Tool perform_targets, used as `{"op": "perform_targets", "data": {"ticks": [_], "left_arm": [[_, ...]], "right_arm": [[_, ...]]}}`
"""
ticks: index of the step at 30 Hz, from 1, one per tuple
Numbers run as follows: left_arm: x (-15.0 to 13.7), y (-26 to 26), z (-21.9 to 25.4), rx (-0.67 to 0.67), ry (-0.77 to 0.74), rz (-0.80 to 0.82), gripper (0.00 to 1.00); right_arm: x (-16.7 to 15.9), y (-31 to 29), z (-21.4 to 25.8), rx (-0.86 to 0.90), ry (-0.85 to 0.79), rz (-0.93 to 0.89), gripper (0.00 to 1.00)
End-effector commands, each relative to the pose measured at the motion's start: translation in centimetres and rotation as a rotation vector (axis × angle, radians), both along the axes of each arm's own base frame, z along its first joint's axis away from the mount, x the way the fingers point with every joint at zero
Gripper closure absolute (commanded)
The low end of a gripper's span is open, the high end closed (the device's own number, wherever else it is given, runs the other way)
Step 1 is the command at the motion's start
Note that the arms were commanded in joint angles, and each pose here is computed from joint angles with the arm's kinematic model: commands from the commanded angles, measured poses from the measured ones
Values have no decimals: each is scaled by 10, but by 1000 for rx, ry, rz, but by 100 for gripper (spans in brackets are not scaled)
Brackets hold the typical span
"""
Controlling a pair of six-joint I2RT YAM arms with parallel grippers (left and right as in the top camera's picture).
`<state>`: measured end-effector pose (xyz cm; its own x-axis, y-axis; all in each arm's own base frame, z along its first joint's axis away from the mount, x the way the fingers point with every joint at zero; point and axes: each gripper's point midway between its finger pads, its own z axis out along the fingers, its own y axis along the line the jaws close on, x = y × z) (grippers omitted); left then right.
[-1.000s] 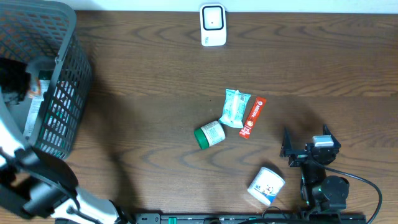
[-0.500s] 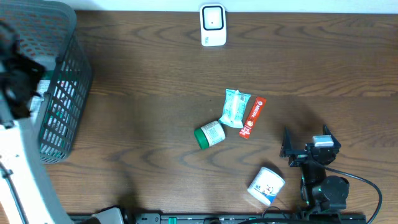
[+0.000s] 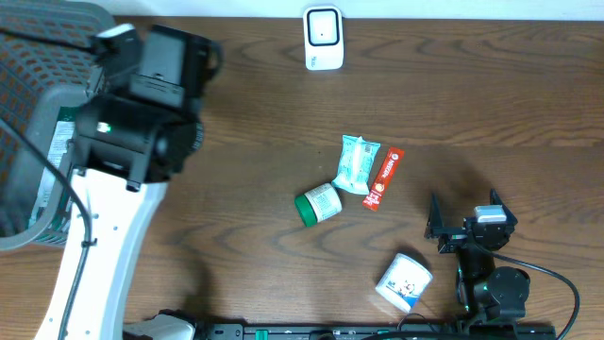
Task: Scan the item barcode
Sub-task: 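Lift the Kleenex pack out and hold it below the scanner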
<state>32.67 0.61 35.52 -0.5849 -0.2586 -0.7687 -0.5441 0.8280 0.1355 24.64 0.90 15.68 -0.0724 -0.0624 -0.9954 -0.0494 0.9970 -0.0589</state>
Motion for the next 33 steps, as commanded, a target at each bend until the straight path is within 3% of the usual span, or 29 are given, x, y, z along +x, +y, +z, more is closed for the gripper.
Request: {"op": "perform_targets", "data": {"ticks": [1,9,15,22,26,31,33], "left_arm": [[8,-14,1,119,24,-48,93],[31,-94,-76,272,287,-292,93],[29,-145,-157,444,550,-419,93],[31,-184,-229,630,714,-542,93],[31,-195,-257,651,747,-561,93],[17,-222,-293,442,799,-623,93],[21,-227,-295,422,778,-628,93]], "right_arm": [[0,0,0,11,0,-2,1],[0,0,0,11,0,-2,1],[0,0,0,11,0,-2,1],[0,0,0,11,0,-2,1],[0,0,0,11,0,-2,1],[0,0,0,11,0,-2,1],[0,0,0,11,0,-2,1]]}}
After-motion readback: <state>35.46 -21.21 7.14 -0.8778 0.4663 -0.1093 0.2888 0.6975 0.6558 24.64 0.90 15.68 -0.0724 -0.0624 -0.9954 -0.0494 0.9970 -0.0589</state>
